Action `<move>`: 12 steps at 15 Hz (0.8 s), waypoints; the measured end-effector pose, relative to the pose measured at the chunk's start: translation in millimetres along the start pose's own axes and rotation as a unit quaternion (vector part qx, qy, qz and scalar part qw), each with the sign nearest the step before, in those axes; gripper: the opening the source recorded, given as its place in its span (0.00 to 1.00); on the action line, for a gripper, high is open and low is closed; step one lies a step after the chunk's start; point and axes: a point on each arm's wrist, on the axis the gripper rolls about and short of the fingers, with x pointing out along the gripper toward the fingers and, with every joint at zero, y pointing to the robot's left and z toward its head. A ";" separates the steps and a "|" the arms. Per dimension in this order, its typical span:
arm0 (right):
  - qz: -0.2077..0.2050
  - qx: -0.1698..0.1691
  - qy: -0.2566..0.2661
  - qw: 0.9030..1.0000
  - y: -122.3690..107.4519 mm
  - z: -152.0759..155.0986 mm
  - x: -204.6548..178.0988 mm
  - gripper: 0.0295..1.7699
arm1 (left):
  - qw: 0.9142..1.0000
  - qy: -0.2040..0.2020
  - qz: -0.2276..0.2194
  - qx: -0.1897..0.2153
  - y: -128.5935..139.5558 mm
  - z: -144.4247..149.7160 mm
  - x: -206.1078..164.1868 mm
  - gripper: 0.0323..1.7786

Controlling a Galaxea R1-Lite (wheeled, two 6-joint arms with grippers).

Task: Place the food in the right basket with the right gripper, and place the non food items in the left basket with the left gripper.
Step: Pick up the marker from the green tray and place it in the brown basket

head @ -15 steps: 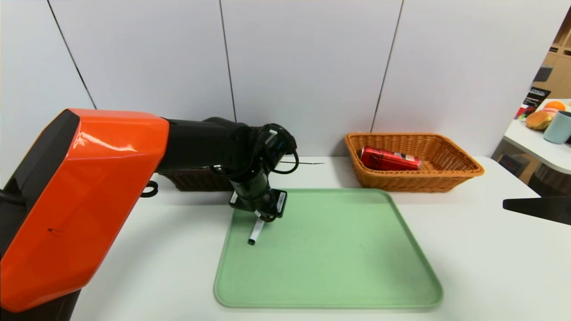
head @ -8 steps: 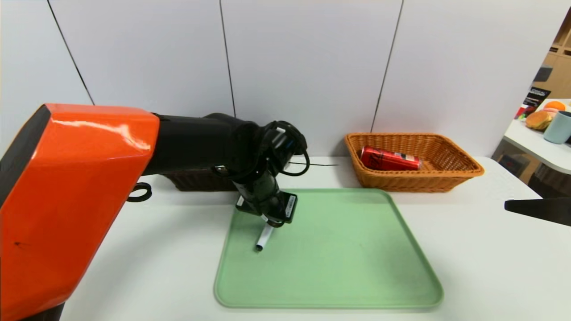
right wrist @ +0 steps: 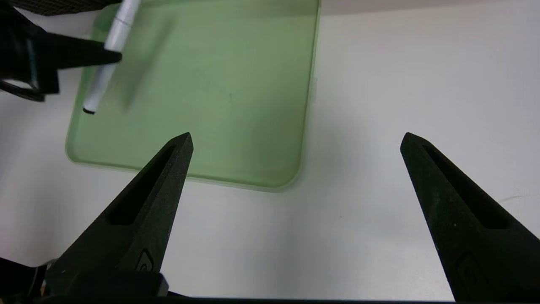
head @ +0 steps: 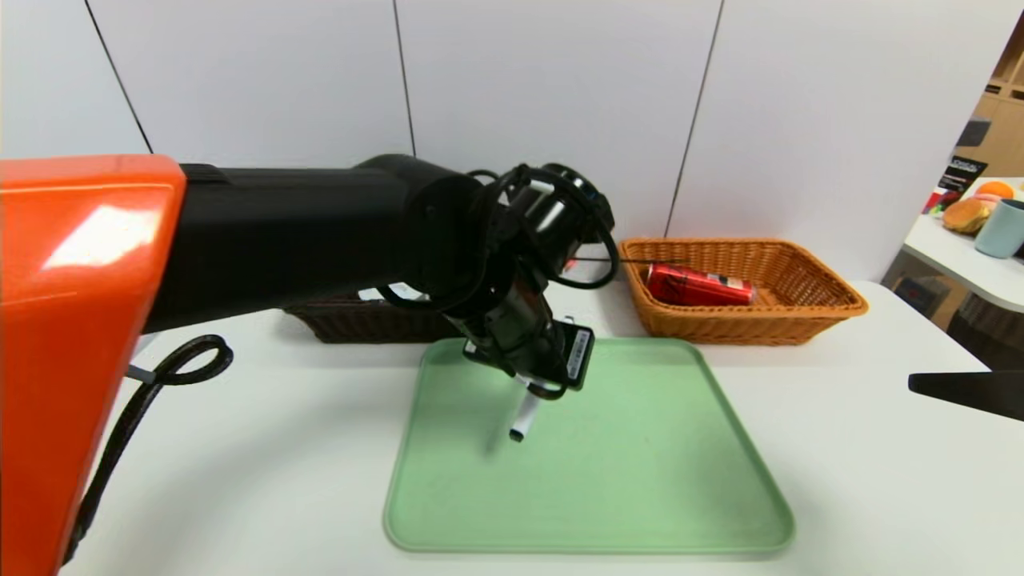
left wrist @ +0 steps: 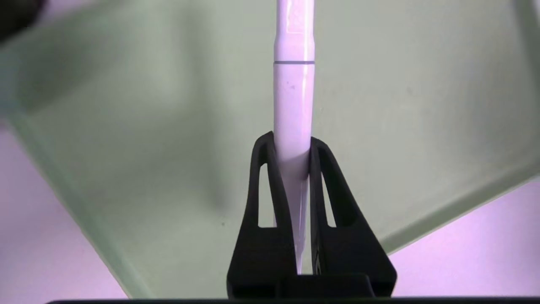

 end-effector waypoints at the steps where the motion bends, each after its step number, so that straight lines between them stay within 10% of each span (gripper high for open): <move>1: -0.001 0.001 0.003 1.000 -0.4 -1.1 0.8 0.96 | 0.999 -0.031 0.008 -0.004 -0.2 6.2 -7.9 0.07; 12: -0.025 0.007 0.012 1.000 -3.9 -6.6 4.7 0.96 | 0.972 -0.174 0.134 -0.085 88.2 43.5 -77.9 0.07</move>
